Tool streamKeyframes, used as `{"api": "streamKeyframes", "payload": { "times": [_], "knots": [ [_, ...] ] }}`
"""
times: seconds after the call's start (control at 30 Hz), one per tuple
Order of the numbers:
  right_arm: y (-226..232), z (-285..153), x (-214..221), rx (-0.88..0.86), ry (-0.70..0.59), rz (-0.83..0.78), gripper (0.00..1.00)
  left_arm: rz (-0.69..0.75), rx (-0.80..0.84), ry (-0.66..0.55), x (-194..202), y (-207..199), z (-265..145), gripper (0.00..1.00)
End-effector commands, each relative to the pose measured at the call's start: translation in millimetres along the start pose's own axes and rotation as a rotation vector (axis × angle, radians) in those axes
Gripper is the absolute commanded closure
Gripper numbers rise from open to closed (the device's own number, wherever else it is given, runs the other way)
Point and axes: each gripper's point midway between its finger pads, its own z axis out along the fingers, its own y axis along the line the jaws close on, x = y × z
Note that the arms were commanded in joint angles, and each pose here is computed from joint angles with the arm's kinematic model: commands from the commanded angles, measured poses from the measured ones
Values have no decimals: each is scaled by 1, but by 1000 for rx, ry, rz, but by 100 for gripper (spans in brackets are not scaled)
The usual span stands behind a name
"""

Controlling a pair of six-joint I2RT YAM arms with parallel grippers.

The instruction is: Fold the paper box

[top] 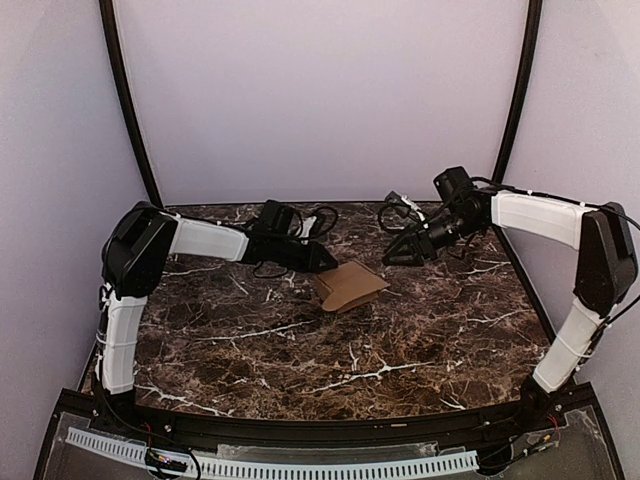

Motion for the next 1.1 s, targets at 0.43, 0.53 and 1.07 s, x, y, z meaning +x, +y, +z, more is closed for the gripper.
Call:
{"api": "streamKeyframes", "payload": {
  "times": [0.43,0.53,1.07],
  "knots": [
    [8,-9,-4,-3,-14,-61,38,-70,-110,78,28,50,0,78],
    [3,-6,2,8,-8,-81,39,-73,-138,74,26,56,-3,77],
    [-98,44,-13,126,11,-271,37,-54,-191,-39,-2,54,-40,68]
  ]
}}
